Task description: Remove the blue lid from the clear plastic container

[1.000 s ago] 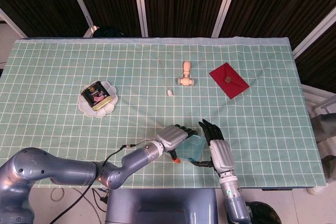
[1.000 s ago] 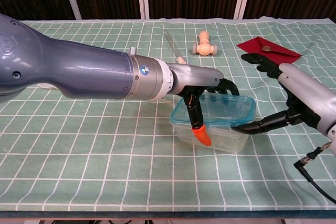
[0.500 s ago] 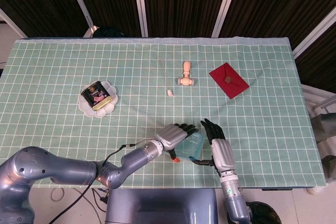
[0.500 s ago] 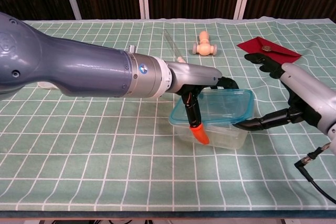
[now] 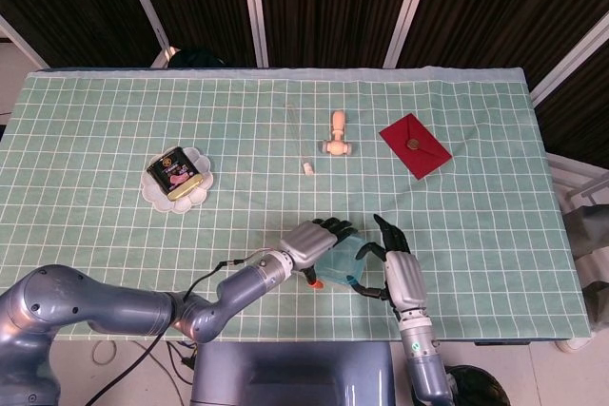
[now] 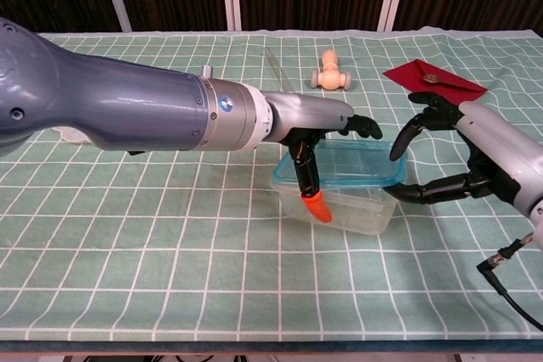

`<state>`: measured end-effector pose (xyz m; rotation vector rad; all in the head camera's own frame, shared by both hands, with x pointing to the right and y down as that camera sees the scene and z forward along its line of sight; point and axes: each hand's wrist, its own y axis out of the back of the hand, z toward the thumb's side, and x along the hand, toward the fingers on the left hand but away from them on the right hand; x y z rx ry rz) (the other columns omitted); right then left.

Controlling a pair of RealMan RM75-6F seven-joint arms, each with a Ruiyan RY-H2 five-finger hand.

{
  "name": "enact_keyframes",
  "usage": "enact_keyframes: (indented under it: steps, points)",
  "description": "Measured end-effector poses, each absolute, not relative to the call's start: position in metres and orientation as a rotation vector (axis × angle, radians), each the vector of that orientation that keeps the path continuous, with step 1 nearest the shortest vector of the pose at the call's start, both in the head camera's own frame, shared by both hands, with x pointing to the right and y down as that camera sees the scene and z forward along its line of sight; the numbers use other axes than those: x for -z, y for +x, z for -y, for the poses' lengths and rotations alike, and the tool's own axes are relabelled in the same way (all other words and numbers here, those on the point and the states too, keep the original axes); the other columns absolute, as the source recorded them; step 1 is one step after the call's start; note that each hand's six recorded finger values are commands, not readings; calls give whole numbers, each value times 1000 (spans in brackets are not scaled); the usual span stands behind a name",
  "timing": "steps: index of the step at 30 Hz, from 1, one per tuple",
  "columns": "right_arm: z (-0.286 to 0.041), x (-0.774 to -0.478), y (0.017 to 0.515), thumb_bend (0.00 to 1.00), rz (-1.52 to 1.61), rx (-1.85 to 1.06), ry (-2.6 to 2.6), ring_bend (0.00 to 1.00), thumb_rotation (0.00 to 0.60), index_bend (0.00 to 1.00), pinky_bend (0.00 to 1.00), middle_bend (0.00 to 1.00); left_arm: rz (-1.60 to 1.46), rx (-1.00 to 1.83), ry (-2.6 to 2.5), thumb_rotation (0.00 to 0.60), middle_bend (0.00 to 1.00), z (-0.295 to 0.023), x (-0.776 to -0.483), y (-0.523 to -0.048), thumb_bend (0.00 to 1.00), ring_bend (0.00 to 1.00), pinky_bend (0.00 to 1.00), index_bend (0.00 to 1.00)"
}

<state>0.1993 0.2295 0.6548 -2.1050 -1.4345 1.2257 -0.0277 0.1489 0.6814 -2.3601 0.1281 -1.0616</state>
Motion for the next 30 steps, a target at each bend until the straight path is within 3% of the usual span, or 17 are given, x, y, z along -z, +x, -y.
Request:
enact_keyframes:
  steps: [7,30]
  points:
    - [-230,-655,198,461,1439,-1226,-2109,0,600,611,0,35,-131,1036,-2360,600,0,-149,-679,-27,0,0,150,0]
    - [-224,-652,197,462,1469,-1188,-2084,0,600,694,0,89,-198,953,-2320,600,0,-131,-659,-50,0,0,149,0]
